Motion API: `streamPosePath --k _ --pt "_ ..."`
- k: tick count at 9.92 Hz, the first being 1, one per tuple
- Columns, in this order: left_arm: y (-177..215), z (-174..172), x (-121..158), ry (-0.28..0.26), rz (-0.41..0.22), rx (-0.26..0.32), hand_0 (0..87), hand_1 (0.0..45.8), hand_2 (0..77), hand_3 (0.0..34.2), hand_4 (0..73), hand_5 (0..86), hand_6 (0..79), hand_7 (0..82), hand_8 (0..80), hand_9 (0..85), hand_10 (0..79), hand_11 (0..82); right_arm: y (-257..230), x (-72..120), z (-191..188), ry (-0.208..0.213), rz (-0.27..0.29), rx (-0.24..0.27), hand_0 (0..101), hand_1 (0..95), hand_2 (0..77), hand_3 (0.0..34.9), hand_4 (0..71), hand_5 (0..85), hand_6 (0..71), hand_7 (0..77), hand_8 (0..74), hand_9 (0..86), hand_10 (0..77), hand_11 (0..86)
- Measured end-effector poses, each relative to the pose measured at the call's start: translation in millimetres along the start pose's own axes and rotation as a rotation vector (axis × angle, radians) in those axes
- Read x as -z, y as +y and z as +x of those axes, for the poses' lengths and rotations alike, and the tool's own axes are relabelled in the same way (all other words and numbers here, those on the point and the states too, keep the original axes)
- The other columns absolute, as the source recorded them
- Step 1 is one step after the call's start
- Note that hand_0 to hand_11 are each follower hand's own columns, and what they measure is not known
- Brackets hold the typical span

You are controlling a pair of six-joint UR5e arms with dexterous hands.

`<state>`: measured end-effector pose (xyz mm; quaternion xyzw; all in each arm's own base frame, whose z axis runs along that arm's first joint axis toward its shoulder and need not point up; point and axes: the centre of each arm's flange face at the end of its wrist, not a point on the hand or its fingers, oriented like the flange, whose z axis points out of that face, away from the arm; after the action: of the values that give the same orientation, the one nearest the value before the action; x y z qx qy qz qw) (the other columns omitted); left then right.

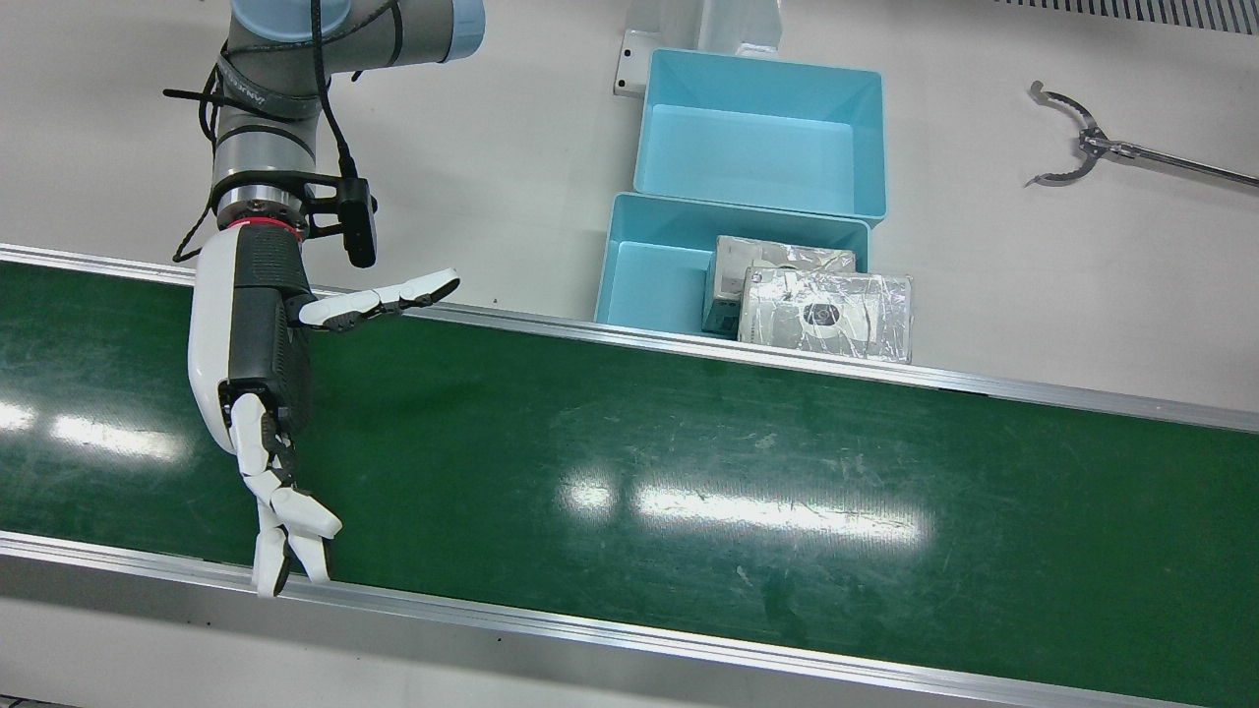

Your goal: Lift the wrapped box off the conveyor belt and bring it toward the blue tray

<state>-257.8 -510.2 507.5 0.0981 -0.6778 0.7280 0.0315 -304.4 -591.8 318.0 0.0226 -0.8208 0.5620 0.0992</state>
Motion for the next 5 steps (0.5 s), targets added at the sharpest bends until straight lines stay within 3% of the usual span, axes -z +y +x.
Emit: streamPosePath --k 5 --pt "0.0 0.0 0.0 0.000 0.000 0.000 0.0 0.0 0.5 0.0 0.0 1.1 0.0 0.0 0.5 0.5 0.5 0.5 -7.8 1.3 -0.8 0.002 0.013 -0.012 46 10.9 4.9 8.0 3.8 26.2 6.0 2.7 2.2 1.1 0.0 1.6"
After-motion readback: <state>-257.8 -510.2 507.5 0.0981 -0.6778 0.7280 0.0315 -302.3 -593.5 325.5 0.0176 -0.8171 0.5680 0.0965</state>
